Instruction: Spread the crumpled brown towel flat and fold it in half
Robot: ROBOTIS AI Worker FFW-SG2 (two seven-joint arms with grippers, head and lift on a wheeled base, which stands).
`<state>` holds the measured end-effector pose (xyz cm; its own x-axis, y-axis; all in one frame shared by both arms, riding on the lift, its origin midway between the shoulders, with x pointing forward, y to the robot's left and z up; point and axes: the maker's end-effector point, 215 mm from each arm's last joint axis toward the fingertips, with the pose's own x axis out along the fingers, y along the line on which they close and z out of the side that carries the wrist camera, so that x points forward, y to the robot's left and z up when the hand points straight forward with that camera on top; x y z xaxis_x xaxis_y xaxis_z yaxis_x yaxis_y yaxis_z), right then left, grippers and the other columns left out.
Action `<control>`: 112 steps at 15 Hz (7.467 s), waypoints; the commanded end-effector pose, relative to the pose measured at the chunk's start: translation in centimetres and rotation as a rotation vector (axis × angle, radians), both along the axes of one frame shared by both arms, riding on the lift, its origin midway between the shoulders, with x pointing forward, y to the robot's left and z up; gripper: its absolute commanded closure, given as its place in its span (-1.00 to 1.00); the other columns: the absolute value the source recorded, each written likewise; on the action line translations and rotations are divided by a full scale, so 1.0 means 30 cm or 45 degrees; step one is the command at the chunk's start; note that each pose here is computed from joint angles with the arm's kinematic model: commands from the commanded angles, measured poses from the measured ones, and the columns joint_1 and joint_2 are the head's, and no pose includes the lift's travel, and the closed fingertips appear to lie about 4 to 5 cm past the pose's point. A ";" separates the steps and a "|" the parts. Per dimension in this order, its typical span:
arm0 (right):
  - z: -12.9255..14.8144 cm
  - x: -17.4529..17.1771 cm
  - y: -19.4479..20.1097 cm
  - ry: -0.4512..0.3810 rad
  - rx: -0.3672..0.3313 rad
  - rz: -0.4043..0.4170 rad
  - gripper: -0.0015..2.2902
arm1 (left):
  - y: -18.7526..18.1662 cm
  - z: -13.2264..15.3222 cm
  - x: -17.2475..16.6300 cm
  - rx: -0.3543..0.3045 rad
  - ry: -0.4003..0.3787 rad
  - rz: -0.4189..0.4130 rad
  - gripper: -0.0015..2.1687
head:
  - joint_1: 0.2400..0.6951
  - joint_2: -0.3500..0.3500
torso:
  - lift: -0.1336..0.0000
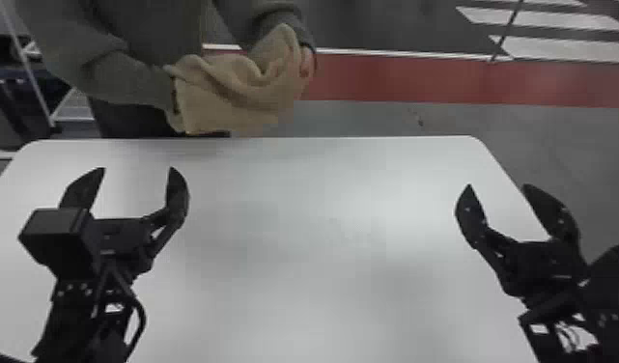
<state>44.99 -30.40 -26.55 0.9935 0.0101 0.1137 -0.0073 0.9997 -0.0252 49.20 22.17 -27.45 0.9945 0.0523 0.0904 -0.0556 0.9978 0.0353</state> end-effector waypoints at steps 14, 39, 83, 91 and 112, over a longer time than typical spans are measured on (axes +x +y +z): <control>-0.024 -0.004 -0.003 0.028 0.001 -0.004 -0.87 | -0.005 -0.017 0.002 0.001 0.020 -0.003 -0.93 | 1.00 -0.29 | -0.86; -0.567 0.021 0.273 0.534 -0.203 0.471 -0.70 | -0.007 -0.040 0.000 0.005 0.036 -0.017 -0.93 | 1.00 -0.03 | -0.86; -0.350 0.537 0.314 0.638 -0.263 0.258 -0.57 | 0.054 -0.004 -0.058 0.023 0.031 0.012 -0.93 | 1.00 0.09 | -0.86; -0.457 0.253 0.228 0.840 -0.159 0.316 -0.77 | 0.024 -0.014 -0.052 0.015 0.036 -0.004 -0.93 | 1.00 0.02 | -0.86; -0.568 0.184 0.511 0.819 -0.164 0.550 -0.49 | 0.037 -0.045 -0.051 0.020 0.055 0.001 -0.93 | 1.00 0.29 | -0.86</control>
<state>50.89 -14.55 -43.68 0.7626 0.3919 -0.5146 -0.4545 0.8907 0.0047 47.64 23.33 -28.77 0.9974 0.0535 0.0485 -0.0561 0.9970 0.0539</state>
